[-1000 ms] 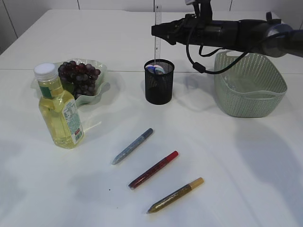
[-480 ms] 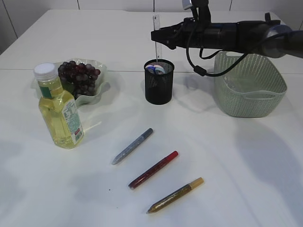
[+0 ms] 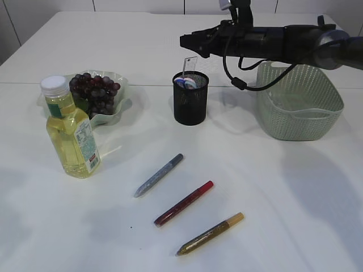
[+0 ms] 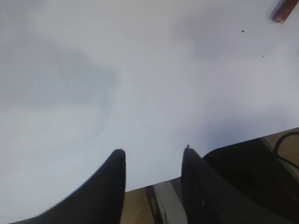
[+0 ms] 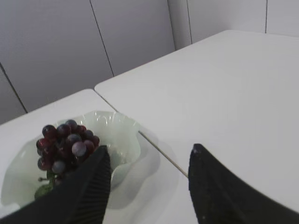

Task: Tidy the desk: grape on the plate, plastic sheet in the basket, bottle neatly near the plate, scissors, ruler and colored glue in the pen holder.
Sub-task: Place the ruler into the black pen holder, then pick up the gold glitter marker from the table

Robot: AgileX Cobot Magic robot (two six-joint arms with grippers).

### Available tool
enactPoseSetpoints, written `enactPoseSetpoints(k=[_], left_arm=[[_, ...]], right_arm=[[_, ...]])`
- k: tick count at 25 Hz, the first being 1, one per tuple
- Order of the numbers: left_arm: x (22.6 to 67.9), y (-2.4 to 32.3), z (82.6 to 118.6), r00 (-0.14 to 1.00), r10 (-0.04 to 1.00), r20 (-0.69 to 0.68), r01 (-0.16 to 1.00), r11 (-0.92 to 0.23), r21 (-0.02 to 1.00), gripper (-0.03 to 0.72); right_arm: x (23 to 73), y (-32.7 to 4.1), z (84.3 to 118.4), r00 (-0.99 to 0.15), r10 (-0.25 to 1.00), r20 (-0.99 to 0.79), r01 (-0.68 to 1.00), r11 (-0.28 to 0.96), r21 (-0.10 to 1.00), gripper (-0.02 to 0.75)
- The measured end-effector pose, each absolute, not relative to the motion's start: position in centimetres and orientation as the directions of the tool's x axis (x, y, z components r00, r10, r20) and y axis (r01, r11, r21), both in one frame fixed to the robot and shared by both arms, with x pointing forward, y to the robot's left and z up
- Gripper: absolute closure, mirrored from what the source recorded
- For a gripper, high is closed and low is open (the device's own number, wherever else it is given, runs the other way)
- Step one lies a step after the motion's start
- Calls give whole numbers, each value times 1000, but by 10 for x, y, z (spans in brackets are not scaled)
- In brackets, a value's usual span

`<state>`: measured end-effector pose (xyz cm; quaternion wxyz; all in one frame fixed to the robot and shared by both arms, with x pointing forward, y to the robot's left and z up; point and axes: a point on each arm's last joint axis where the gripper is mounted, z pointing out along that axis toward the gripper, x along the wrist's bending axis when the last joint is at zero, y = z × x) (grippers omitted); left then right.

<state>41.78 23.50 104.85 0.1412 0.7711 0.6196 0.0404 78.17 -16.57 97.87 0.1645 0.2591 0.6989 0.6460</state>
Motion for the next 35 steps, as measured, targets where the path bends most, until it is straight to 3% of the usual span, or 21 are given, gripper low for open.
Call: enactPoseSetpoints(k=[6,9,16,20,26,35], left_arm=[[418,235,1048,229,967,-113,944,-192,268,398],[418,235,1048,229,967,-113,944,-192,268,398],[418,235,1049,229,967,-113,943,-191,274,398],[420,235,1049,229,967,-114,939,-189,288,398],[420,234,1049,229,967,-114,937,-187,296,398],[421,234,1049,230,967,-115,935,-186,304,398]], right_arm=[[782,-166,990,-799,581,157,156,-52,986,303],[777,-167,1014,-799,577,169,162,-64,985,301],[746,-175,1076,-738,643,204,364,125,923,300],[724,-184,1107,-644,717,266,514,148,845,300],[682,-184,1154,-617,737,276,587,198,785,300],[638,-148,1159,-505,845,177,746,324,582,300]])
